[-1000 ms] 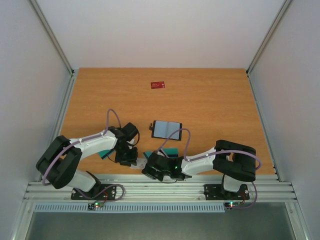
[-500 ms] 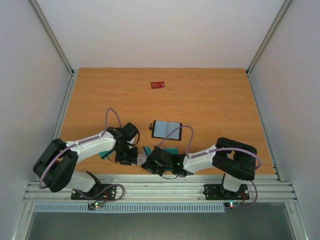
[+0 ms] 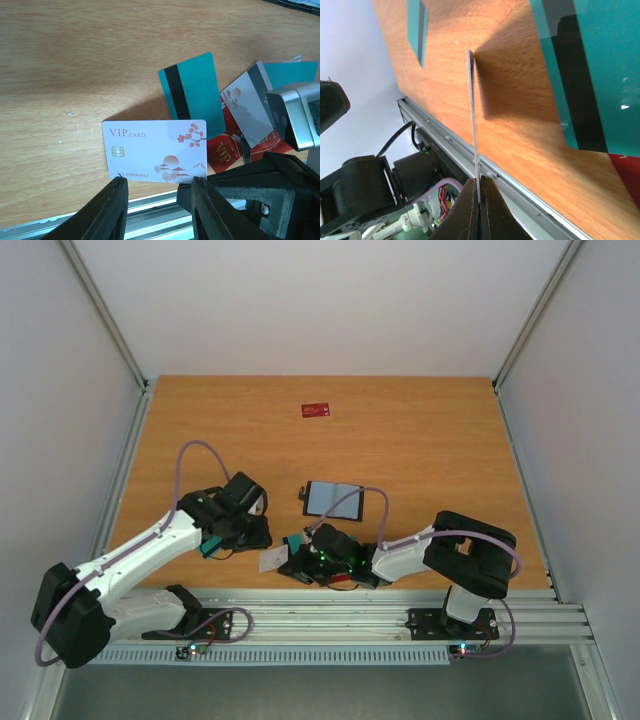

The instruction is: Put the credit cards into the card holder

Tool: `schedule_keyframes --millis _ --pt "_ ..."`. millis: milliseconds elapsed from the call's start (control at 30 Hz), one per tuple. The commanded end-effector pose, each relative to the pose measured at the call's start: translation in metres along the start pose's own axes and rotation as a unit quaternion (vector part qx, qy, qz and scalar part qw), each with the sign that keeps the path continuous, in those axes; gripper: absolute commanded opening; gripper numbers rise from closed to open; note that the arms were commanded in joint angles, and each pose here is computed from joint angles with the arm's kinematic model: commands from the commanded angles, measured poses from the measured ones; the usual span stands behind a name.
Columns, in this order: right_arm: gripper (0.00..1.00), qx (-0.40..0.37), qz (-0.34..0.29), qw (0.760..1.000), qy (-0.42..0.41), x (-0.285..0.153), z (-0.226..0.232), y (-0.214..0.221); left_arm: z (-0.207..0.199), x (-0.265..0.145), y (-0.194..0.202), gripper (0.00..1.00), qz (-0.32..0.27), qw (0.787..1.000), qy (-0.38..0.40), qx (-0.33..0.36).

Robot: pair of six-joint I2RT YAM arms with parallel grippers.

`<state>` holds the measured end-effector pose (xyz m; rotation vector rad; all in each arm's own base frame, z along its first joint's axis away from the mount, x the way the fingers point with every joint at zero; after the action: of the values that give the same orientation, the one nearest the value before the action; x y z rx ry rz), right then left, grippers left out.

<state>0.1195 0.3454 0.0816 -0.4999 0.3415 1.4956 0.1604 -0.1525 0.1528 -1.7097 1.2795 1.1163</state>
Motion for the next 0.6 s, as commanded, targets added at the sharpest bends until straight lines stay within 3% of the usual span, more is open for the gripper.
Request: schedule_keyframes --millis 0,300,567 --pt "0.01 -0.032 0.025 0.998 -0.040 -0.004 0.013 0.001 -0.006 -0.015 -0.006 0.37 -0.027 1.000 0.005 0.001" --pt "0.01 -0.094 0.053 0.994 -0.034 -0.024 0.030 -0.009 -0.027 -0.041 -0.013 0.46 -0.066 0.995 0.067 0.031" --pt "0.01 -0.133 0.053 0.989 -0.028 -0.082 0.040 -0.035 -0.049 -0.073 -0.016 0.54 -0.095 0.985 0.128 0.068"
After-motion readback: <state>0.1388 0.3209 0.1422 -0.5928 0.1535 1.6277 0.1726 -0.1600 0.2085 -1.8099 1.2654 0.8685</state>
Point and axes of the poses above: each gripper's point midway between its finger pads, its own x axis out along the fingers, its own z axis along the line the jaws close on, y = z × x, the point moved 6 cm from there along -x, back along the fingers, and after that the axes turned 12 degrees about -x, right-handed, at the moved point
